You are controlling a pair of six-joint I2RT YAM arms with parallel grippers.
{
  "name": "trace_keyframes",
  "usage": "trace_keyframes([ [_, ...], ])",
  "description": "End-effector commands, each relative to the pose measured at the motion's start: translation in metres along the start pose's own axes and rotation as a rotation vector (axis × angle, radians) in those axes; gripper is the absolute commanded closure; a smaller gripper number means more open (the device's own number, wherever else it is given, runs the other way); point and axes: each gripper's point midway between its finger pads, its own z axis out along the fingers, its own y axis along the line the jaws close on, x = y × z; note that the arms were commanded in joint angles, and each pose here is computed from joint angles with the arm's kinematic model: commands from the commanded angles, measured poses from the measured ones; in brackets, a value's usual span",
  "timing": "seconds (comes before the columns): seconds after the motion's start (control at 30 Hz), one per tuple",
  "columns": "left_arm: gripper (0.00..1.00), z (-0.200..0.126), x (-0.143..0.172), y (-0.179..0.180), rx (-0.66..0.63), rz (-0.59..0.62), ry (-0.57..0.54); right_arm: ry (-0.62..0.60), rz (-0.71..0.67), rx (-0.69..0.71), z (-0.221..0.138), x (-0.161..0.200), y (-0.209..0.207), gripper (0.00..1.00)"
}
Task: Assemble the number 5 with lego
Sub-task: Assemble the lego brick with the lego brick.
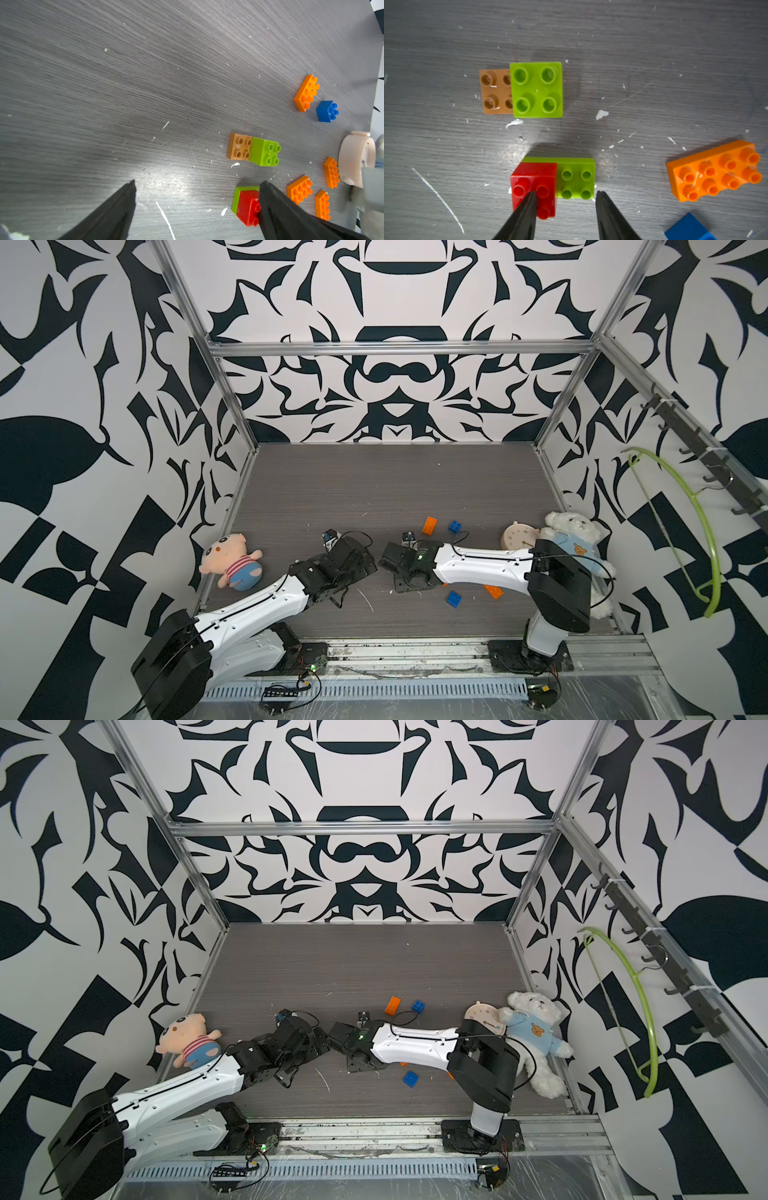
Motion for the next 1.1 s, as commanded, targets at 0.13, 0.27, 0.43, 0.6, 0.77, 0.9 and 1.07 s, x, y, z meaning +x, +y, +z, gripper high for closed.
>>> trace_keyframes([
  [0.13,0.01,-0.003,-0.005,-0.009,0.020,0.003,-0.007,0.065,-0.039,0.120,0.011,0.010,-0.020,0.50],
  [0.27,0.01,-0.002,-0.004,-0.004,0.006,-0.003,-0.011,0.167,-0.054,0.174,0.030,0.037,-0.036,0.50],
  [0.43,0.01,-0.003,-0.005,0.003,-0.011,-0.010,-0.026,0.234,-0.082,0.229,0.043,0.057,-0.049,0.50],
  [0.6,0.01,-0.004,-0.006,0.008,-0.027,-0.009,-0.037,0.271,-0.113,0.255,0.052,0.067,-0.049,0.50],
  [0.77,0.01,-0.005,-0.006,0.010,-0.030,-0.010,-0.043,0.227,-0.106,0.213,0.044,0.053,-0.033,0.50],
  [0.9,0.01,-0.010,-0.010,0.012,-0.037,-0.009,-0.061,0.136,-0.101,0.138,0.023,0.027,-0.013,0.50],
  [1.07,0.01,-0.015,-0.013,0.012,-0.021,-0.015,-0.083,0.012,-0.098,0.064,-0.008,-0.003,0.001,0.48],
])
